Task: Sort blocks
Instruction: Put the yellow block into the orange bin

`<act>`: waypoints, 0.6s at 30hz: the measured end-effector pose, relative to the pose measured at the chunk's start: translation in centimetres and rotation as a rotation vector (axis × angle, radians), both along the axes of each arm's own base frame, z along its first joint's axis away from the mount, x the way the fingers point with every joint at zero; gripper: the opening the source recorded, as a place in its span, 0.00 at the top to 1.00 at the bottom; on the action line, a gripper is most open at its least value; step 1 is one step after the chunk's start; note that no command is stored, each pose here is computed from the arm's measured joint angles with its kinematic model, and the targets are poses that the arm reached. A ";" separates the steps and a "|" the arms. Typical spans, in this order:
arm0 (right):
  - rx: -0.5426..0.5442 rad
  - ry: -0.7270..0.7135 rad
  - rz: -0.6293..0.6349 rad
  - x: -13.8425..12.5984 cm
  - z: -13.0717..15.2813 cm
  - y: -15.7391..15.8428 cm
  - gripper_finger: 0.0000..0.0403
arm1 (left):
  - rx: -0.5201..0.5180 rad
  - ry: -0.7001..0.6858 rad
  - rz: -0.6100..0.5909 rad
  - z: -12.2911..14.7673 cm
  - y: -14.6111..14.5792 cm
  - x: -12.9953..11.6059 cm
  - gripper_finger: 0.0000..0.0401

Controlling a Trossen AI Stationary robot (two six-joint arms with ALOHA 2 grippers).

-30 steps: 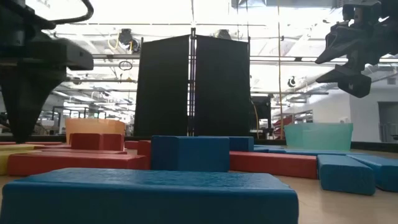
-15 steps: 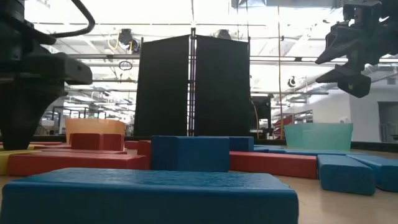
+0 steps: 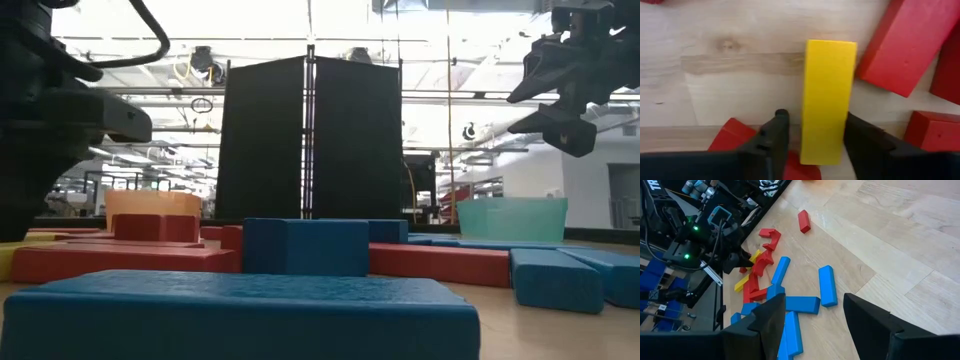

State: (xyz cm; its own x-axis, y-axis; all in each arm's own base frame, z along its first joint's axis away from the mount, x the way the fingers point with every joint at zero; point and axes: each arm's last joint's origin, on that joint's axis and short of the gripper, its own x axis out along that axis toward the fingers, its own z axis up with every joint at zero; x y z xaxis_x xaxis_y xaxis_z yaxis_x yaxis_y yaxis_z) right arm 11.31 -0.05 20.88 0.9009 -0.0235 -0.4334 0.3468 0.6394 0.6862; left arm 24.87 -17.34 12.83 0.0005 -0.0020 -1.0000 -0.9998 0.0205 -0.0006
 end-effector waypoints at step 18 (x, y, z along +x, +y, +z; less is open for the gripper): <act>0.000 -0.001 0.000 0.0 0.0 0.0 0.52 | -0.004 -0.127 -0.032 3.5 0.6 0.0 0.79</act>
